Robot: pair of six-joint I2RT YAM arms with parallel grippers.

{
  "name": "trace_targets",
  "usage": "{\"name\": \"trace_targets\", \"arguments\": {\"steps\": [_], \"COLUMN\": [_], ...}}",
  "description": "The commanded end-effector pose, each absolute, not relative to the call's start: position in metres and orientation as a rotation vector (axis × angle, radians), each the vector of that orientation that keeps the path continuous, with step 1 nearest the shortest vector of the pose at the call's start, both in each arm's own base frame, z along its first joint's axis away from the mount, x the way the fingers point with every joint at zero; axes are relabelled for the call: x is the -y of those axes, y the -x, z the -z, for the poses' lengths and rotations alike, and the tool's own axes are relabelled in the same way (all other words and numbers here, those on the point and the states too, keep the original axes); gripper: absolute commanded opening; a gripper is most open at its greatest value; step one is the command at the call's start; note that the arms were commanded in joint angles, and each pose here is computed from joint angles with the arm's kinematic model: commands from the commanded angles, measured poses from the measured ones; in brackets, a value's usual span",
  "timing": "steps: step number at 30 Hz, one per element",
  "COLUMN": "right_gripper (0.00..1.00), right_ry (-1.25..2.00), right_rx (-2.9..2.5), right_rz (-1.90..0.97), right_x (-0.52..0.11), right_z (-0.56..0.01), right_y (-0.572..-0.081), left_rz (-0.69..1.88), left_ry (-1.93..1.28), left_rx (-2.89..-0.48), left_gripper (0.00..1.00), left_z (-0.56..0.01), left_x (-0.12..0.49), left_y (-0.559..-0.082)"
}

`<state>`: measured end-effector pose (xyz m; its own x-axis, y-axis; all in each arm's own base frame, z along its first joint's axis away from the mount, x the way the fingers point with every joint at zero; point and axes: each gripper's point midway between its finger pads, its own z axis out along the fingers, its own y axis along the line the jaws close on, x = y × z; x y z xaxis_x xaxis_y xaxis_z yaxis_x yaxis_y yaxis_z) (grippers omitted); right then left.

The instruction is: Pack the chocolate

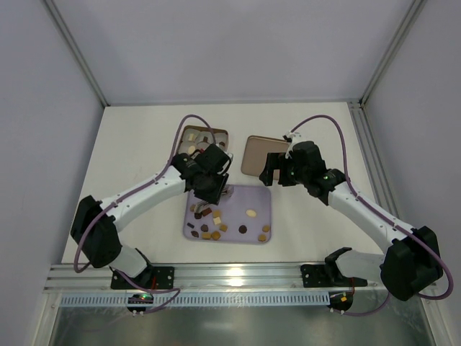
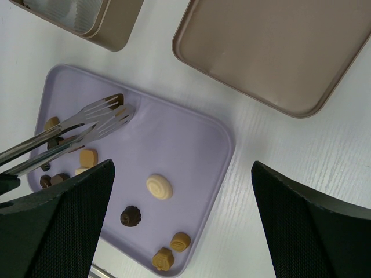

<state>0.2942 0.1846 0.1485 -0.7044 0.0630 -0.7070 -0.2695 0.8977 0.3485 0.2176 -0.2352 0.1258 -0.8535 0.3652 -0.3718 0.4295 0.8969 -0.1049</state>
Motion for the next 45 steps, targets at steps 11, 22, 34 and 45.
{"name": "trace_targets", "arguments": {"steps": [11, 22, 34, 45], "right_gripper": [1.00, 1.00, 1.00, 1.00], "right_ry": [0.144, 0.144, 0.143, 0.142], "right_rx": [-2.217, -2.218, -2.218, -2.217], "right_rz": [-0.588, -0.588, -0.585, -0.579], "right_x": [-0.188, -0.187, -0.187, -0.185], "right_z": [-0.169, -0.168, -0.168, -0.167], "right_y": [-0.298, -0.297, -0.297, -0.296], "left_rz": [0.300, 0.300, 0.289, 0.286], "left_ry": [-0.596, -0.591, -0.592, -0.600], "left_rx": [-2.672, -2.674, -2.677, -2.686], "left_gripper": [0.34, 0.35, 0.36, 0.37], "left_z": [-0.153, -0.153, -0.150, -0.143], "left_x": [0.220, 0.216, 0.216, 0.222], "left_y": [-0.199, -0.196, -0.197, -0.202]}}
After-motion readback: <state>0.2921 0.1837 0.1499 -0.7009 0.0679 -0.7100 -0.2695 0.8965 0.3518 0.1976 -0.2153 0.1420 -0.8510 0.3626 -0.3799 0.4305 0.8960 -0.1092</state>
